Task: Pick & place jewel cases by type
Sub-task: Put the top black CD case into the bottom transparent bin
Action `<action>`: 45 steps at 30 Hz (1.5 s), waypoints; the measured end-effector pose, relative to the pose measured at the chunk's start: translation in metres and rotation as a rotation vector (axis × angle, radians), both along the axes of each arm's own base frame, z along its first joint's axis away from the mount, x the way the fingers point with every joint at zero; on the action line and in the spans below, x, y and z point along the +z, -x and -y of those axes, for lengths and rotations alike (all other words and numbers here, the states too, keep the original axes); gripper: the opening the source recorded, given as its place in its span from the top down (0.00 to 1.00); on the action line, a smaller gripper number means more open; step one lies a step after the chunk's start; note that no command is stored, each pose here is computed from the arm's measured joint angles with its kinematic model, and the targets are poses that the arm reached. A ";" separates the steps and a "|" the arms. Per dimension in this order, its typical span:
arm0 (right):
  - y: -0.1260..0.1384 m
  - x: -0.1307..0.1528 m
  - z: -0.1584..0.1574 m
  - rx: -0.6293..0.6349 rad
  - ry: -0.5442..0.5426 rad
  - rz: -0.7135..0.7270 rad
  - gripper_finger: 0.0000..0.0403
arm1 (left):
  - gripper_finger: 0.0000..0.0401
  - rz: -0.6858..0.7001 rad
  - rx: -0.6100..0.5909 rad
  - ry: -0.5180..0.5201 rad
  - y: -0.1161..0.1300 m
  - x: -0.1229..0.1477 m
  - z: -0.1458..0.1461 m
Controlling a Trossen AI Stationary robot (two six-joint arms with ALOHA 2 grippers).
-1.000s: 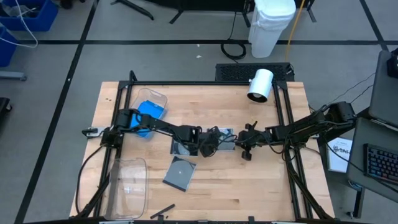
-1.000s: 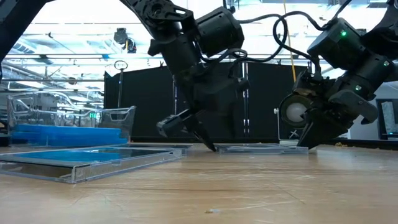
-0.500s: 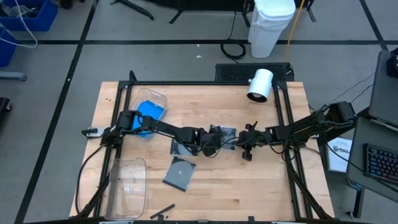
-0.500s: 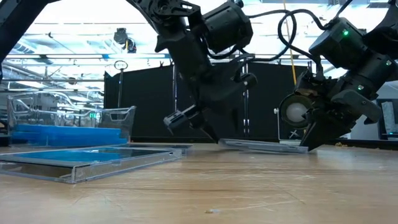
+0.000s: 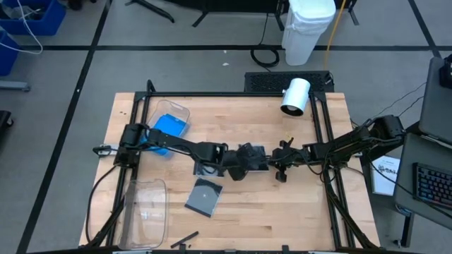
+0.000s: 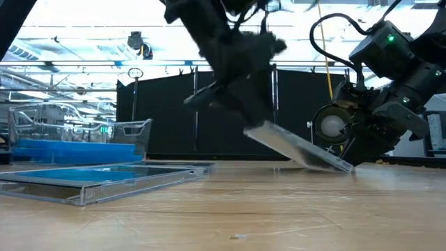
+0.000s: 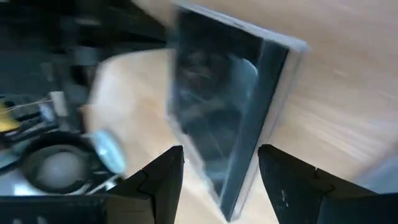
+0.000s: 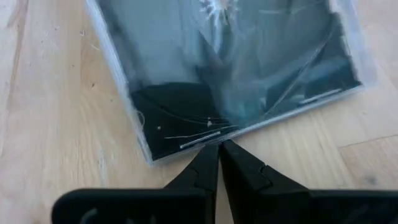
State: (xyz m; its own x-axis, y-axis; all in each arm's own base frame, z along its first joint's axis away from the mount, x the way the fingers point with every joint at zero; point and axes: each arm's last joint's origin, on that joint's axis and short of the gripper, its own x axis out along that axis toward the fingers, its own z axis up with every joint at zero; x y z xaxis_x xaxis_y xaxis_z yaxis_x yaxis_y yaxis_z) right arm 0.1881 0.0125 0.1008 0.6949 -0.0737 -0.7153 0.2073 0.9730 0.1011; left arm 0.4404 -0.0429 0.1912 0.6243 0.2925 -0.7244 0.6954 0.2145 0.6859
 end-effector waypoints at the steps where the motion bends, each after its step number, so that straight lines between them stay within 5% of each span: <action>1: 0.000 0.000 0.000 -0.001 0.001 0.001 0.96 | 0.47 0.064 0.004 0.002 -0.003 0.008 0.000; 4: -0.003 0.002 0.000 -0.004 -0.008 0.039 0.96 | 0.47 0.243 -0.017 0.065 -0.013 0.028 0.002; 9: -0.005 0.004 0.000 -0.010 -0.006 0.067 0.96 | 0.48 0.328 -0.031 0.115 -0.019 0.031 0.004; 26: -0.005 0.004 0.000 -0.004 -0.007 0.065 0.96 | 0.47 0.221 -0.036 0.166 -0.014 0.021 -0.014; 45: -0.004 0.018 0.001 0.017 0.023 0.142 0.96 | 0.47 0.274 -0.037 0.235 -0.018 0.023 -0.025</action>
